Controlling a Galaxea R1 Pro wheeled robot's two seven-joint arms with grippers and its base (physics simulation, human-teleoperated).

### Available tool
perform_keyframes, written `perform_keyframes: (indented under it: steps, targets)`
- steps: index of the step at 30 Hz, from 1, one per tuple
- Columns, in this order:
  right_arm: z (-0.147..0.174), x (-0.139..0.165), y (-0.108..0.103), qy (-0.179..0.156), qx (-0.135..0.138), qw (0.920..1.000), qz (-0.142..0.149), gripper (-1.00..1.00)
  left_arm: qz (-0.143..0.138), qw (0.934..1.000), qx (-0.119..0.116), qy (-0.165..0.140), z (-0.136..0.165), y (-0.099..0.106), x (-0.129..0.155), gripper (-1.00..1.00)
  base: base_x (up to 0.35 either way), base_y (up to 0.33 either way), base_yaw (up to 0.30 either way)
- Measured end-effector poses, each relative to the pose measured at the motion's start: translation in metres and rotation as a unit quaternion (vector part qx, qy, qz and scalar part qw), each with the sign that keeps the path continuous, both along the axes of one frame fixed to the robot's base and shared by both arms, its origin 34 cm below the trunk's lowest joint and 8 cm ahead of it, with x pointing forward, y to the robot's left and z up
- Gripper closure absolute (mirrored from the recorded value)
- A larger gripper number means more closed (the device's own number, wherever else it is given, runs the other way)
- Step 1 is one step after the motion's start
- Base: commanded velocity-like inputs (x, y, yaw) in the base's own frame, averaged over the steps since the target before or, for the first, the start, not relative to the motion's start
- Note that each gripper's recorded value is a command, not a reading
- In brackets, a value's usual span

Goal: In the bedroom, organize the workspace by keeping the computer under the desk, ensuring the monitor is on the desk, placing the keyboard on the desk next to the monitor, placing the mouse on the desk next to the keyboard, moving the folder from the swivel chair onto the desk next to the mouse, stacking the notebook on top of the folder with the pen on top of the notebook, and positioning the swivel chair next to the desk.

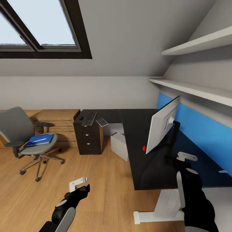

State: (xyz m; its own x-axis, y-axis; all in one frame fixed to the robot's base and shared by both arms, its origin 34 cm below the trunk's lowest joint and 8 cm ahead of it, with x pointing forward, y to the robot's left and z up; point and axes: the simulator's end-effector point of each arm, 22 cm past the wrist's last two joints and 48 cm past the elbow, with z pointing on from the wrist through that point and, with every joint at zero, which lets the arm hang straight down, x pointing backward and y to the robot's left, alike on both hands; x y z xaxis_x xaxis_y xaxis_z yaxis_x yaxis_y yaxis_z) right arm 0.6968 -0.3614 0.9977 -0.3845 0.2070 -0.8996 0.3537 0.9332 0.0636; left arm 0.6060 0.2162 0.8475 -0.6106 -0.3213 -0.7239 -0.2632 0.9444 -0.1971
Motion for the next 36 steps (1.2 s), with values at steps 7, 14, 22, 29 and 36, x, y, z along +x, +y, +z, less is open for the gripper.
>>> perform_keyframes:
  steps: [7, 14, 22, 29, 36]
  targets:
    - [0.022, -0.001, 0.012, -0.019, -0.017, 0.9996, 0.007, -1.0, 0.001, 1.0, 0.002, 0.005, -0.004, 0.001, -0.002, -1.0, 0.0, 0.009, 0.0]
    - [0.041, 0.005, 0.041, -0.027, -0.068, 0.9973, 0.003, -1.0, 0.002, 1.0, 0.003, 0.006, -0.005, 0.002, -0.002, -1.0, 0.0, 0.001, 0.0]
    - [0.095, 0.008, 0.105, -0.103, -0.152, 0.983, -0.004, -1.0, 0.005, 1.0, 0.003, 0.006, -0.005, 0.005, -0.001, -1.0, 0.0, 0.0, 0.0]
    - [0.112, 0.005, 0.135, -0.161, -0.168, 0.9724, -0.007, -1.0, 0.014, 0.9999, 0.001, 0.005, -0.004, 0.011, 0.0, -1.0, 0.0, 0.0, 0.0]
    - [0.083, 0.005, 0.146, -0.169, -0.17, 0.971, 0.001, -1.0, 0.015, 0.9998, 0.001, 0.009, -0.008, 0.012, -0.002, -1.0, 0.0, 0.0, 0.0]
